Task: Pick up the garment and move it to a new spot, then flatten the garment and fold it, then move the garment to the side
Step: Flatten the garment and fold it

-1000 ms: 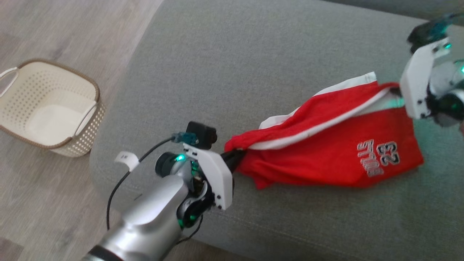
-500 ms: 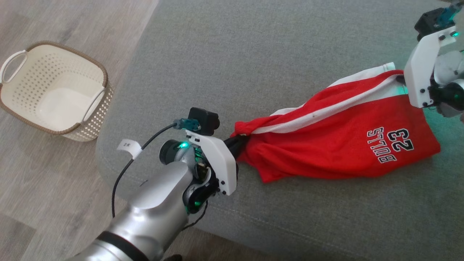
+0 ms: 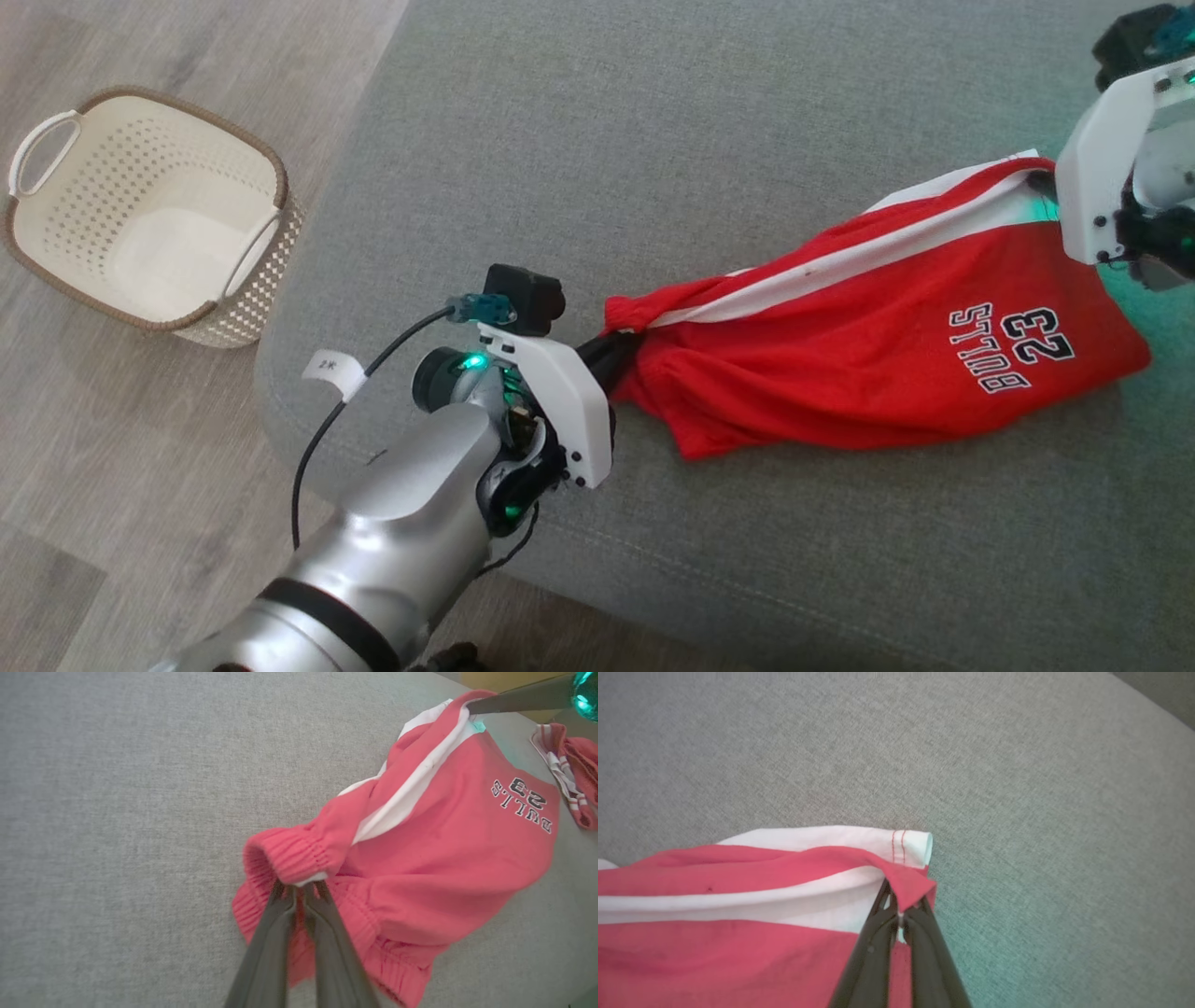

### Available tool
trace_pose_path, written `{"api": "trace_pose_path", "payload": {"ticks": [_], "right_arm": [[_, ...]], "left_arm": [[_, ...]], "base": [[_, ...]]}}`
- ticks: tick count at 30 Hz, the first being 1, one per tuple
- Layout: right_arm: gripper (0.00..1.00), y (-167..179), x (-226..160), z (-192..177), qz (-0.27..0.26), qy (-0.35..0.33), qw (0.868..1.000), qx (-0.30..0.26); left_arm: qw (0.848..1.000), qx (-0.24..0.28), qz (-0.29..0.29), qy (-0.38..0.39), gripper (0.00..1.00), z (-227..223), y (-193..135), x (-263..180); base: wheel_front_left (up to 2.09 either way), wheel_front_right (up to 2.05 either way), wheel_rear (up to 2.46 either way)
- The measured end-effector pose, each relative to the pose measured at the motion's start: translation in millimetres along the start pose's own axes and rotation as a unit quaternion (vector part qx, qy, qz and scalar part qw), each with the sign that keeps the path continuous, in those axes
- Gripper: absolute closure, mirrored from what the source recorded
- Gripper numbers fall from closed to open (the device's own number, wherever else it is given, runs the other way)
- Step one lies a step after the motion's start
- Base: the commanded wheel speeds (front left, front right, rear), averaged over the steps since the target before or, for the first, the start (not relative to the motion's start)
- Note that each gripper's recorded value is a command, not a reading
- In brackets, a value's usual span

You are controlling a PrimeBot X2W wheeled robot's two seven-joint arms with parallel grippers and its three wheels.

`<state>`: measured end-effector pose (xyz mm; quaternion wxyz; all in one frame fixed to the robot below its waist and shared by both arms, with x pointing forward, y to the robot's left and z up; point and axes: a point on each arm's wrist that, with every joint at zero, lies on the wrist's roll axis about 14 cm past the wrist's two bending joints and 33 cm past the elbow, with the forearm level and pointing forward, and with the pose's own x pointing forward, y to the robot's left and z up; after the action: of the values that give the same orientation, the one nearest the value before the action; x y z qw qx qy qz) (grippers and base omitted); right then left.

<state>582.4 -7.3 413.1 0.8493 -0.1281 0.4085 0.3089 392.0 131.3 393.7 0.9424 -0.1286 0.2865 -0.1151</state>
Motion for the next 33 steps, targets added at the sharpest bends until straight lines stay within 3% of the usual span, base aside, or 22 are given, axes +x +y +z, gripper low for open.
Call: {"api": "trace_pose_path", "payload": {"ticks": [4, 5, 6, 7, 8, 9, 10, 15, 20, 22, 26, 27, 30, 33], "right_arm": [[1.00, -1.7, 1.7, -0.5, 0.003, -0.010, 1.000, 0.026], [0.91, -1.7, 1.7, -0.5, 0.003, -0.010, 1.000, 0.026], [0.26, -2.9, 2.0, 0.2, 0.002, -0.015, 0.999, 0.028], [0.00, -4.3, 2.4, 0.8, 0.000, -0.021, 0.999, 0.032], [0.00, -4.8, 2.7, 1.0, 0.000, -0.024, 0.999, 0.037], [0.00, -4.7, 2.9, 0.8, 0.001, -0.025, 0.999, 0.044], [0.00, -4.5, 3.1, 0.8, 0.002, -0.026, 0.999, 0.048], [0.00, -9.9, -4.4, 11.0, -0.010, -0.063, 0.997, 0.049], [0.00, -15.1, -26.9, 39.6, -0.027, -0.152, 0.987, 0.047], [0.00, -10.7, -40.3, 54.5, -0.027, -0.197, 0.979, 0.044], [0.00, -1.5, -80.1, 77.5, -0.033, -0.311, 0.949, 0.039], [0.00, -1.5, -80.1, 77.5, -0.033, -0.311, 0.949, 0.039], [0.00, -0.7, -108.9, 72.8, -0.047, -0.379, 0.923, 0.043], [0.00, -0.5, -124.5, 62.2, -0.060, -0.401, 0.913, 0.042]], "left_arm": [[1.000, -0.006, 0.003, 0.000, 1.00, -1.5, 1.6, 0.6], [1.000, -0.006, 0.003, 0.000, 1.00, -1.5, 1.6, 0.6], [1.000, -0.006, 0.003, 0.000, 1.00, -1.4, 1.5, 1.0], [1.000, -0.005, 0.003, 0.000, 1.00, -1.2, 1.8, 1.1], [1.000, -0.006, 0.005, -0.001, 0.84, -0.7, 2.4, 1.3], [1.000, -0.006, 0.009, -0.004, 0.33, 0.5, 4.1, 1.4], [1.000, -0.005, 0.014, -0.008, 0.00, 2.0, 6.2, 1.5], [0.999, 0.000, 0.032, -0.012, 0.00, 2.8, 13.3, -1.2], [0.997, -0.003, 0.055, -0.062, 0.00, 21.0, 19.4, -8.6], [0.993, -0.011, 0.068, -0.095, 0.00, 31.9, 23.3, -14.5], [0.981, -0.028, 0.109, -0.158, 0.00, 46.9, 42.3, -38.9], [0.981, -0.028, 0.109, -0.158, 0.00, 46.9, 42.3, -38.9], [0.970, -0.032, 0.125, -0.205, 0.00, 62.1, 46.6, -59.6], [0.958, -0.030, 0.127, -0.255, 0.00, 81.3, 41.5, -77.2]], "base": [[0.00, 0.00, 0.00], [0.00, 0.00, 0.00], [0.00, 0.00, 0.00], [0.00, 0.00, 0.00], [0.00, 0.00, 0.00], [0.00, 0.00, 0.00], [0.00, 0.00, 0.00], [0.00, 0.00, 0.00], [0.00, 0.00, 0.00], [0.00, 0.00, 0.00], [0.00, 0.00, 0.00], [0.00, 0.00, 0.00], [0.00, 0.00, 0.00], [0.00, 0.00, 0.00]]}}
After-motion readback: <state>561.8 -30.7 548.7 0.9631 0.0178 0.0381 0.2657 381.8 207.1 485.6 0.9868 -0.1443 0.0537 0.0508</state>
